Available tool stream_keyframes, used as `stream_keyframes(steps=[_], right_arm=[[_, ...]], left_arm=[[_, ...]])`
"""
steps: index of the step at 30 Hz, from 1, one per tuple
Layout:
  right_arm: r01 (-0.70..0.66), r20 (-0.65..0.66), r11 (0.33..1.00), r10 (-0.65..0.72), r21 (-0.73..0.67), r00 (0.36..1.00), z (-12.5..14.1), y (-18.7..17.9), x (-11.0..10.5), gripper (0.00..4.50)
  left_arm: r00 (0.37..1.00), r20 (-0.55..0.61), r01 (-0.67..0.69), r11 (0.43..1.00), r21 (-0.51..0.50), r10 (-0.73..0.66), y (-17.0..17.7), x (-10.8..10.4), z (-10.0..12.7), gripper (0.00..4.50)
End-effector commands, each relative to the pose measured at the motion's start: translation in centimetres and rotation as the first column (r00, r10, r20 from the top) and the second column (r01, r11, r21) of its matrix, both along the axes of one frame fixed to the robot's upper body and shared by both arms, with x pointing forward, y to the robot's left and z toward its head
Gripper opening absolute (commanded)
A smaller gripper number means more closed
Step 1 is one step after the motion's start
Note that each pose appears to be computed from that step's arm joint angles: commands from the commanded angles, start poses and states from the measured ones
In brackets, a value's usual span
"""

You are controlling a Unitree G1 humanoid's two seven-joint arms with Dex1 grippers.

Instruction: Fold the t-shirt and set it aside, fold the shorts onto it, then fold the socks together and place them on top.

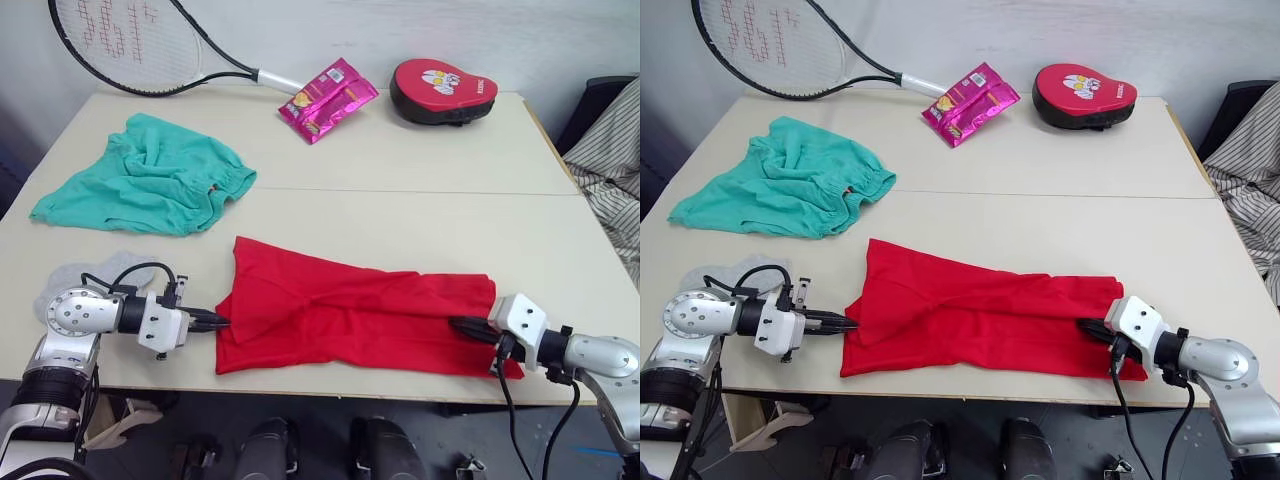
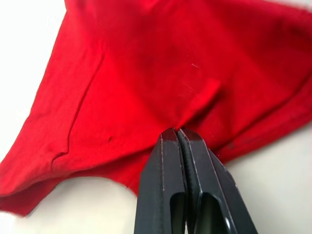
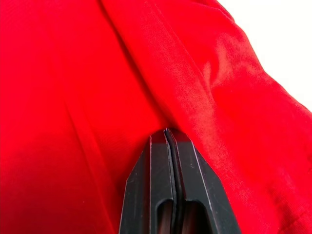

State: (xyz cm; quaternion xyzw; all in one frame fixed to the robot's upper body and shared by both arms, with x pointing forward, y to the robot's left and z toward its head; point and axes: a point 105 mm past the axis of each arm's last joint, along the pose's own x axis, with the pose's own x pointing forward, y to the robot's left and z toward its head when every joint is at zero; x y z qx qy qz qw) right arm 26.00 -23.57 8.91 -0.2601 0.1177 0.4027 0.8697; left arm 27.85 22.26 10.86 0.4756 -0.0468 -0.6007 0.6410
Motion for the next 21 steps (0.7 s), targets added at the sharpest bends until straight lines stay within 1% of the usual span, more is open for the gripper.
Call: stream_keyframes(steps=[1, 4, 5, 6, 7, 9, 11, 12, 13, 14, 15, 17, 19, 20, 21], right_arm=[[0.037, 0.011, 0.999, -0.037, 0.001, 0.999, 0.3, -1.1, -0.4, 0.00], [0.050, 0.009, 0.999, -0.050, 0.000, 0.999, 0.4, -1.7, -0.7, 0.00], [0.053, 0.007, 0.999, -0.053, 0.003, 0.999, 0.6, -1.9, -0.9, 0.00], [0.058, 0.005, 0.998, -0.058, 0.010, 0.998, 0.8, -2.1, -1.1, 0.00], [0.069, 0.009, 0.997, -0.069, 0.022, 0.998, 1.1, -2.2, -1.2, 0.00], [0.079, 0.017, 0.996, -0.080, 0.053, 0.997, 2.1, -2.4, -1.5, 0.00], [0.074, 0.028, 0.994, -0.077, 0.077, 0.997, 3.3, -2.2, -1.6, 0.00], [0.063, 0.037, 0.994, -0.067, 0.090, 0.997, 4.0, -1.9, -1.6, 0.00], [0.050, 0.039, 0.993, -0.054, 0.106, 0.998, 4.6, -1.5, -1.6, 0.00], [0.033, 0.046, 0.992, -0.039, 0.122, 0.998, 5.2, -0.9, -1.4, 0.00], [0.009, 0.057, 0.991, -0.017, 0.131, 0.998, 5.7, -0.2, -1.0, 0.00], [-0.037, 0.054, 0.991, 0.030, 0.132, 0.998, 5.9, 1.4, -0.4, 0.00], [-0.075, 0.077, 0.992, 0.067, 0.106, 0.995, 5.8, 3.0, 0.8, 0.00], [-0.094, 0.094, 0.991, 0.085, 0.094, 0.992, 5.9, 3.8, 1.4, 0.00], [-0.106, 0.111, 0.991, 0.097, 0.085, 0.989, 6.0, 4.4, 2.0, 0.00]], left_arm=[[0.999, 0.040, 0.000, 1.000, 0.004, 0.000, 0.1, 0.3, 0.8, 0.03], [0.998, -0.020, -0.058, 0.998, 0.009, 0.058, 0.6, 0.7, 0.9, 0.03], [0.994, -0.037, -0.102, 0.994, -0.030, 0.101, 0.7, 1.2, 1.5, 0.21], [0.991, -0.069, -0.115, 0.991, -0.069, 0.111, 0.6, 1.1, 2.0, 0.42], [0.985, -0.121, -0.133, 0.987, -0.088, 0.122, 0.7, 0.9, 2.3, 0.61], [0.965, -0.219, -0.167, 0.982, -0.088, 0.144, 1.4, 0.2, 2.8, 1.22], [0.922, -0.346, -0.221, 0.970, -0.104, 0.173, 2.1, -0.6, 3.7, 1.80], [0.891, -0.415, -0.259, 0.956, -0.135, 0.183, 2.3, -0.9, 4.4, 2.14], [0.869, -0.459, -0.289, 0.943, -0.164, 0.186, 2.3, -1.0, 5.0, 2.41], [0.858, -0.478, -0.325, 0.921, -0.217, 0.190, 2.2, -0.6, 5.9, 2.68], [0.854, -0.486, -0.344, 0.902, -0.260, 0.186, 1.8, -0.1, 6.6, 2.68], [0.876, -0.447, -0.350, 0.878, -0.326, 0.183, 0.5, 1.1, 7.4, 2.68], [0.896, -0.411, -0.336, 0.860, -0.385, 0.166, -1.5, 2.3, 7.6, 2.68], [0.902, -0.398, -0.329, 0.862, -0.386, 0.167, -2.7, 2.8, 7.3, 2.68], [0.907, -0.389, -0.316, 0.871, -0.375, 0.162, -3.5, 3.1, 6.9, 2.30]])
